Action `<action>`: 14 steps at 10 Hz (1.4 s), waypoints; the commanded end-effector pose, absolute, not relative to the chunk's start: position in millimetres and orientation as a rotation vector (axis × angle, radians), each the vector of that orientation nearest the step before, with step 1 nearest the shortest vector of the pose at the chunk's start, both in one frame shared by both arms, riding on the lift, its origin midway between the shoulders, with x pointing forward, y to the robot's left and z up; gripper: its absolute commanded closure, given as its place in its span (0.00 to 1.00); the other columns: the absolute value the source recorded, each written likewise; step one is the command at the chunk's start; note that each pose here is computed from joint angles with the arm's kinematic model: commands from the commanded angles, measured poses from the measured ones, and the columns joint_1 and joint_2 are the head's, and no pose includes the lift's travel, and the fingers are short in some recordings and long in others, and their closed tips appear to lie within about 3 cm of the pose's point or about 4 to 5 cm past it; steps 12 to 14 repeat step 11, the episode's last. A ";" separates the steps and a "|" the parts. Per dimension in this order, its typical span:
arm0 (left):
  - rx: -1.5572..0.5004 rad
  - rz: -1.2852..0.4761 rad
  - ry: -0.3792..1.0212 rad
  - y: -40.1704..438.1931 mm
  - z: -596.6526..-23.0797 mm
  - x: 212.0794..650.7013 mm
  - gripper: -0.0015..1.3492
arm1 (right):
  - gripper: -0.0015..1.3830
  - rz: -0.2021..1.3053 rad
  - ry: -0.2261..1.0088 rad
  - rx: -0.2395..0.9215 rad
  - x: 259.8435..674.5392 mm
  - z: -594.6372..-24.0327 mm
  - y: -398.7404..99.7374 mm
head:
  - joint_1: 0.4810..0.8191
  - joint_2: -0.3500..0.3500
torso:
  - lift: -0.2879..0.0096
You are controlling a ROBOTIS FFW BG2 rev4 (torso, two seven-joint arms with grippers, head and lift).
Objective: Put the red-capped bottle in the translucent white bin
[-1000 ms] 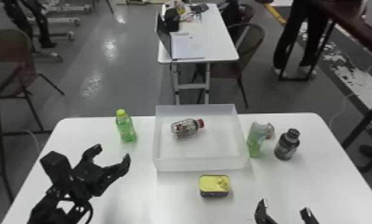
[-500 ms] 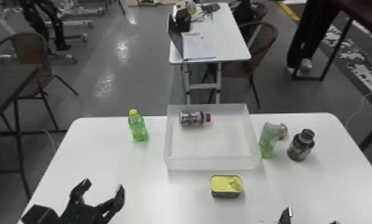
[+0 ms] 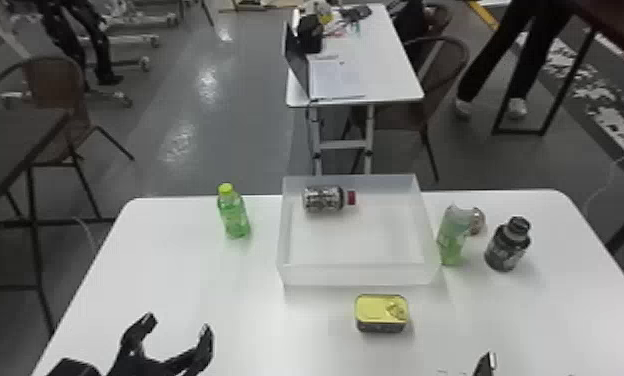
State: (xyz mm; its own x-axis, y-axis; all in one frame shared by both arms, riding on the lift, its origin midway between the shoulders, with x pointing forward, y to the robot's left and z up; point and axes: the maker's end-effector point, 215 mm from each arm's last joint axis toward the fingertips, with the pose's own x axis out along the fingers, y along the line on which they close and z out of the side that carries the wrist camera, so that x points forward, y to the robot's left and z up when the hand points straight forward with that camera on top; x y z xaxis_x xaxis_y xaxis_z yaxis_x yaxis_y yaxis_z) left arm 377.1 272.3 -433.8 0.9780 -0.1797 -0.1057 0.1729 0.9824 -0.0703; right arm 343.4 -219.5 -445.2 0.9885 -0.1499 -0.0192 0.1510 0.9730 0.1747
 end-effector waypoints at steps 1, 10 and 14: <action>-0.061 -0.187 0.121 271.0 -435.9 377.0 0.17 | 0.11 -0.143 0.005 0.165 343.4 -443.9 -216.8 | 0.63 0.62 | 0.97; -0.070 -0.203 0.141 267.6 -441.4 378.0 0.17 | 0.11 -0.132 0.027 0.126 341.9 -445.7 -216.4 | 0.63 0.62 | 0.97; -0.069 -0.204 0.141 267.6 -441.3 378.1 0.17 | 0.11 -0.133 0.030 0.128 341.8 -446.3 -216.8 | 0.63 0.62 | 0.97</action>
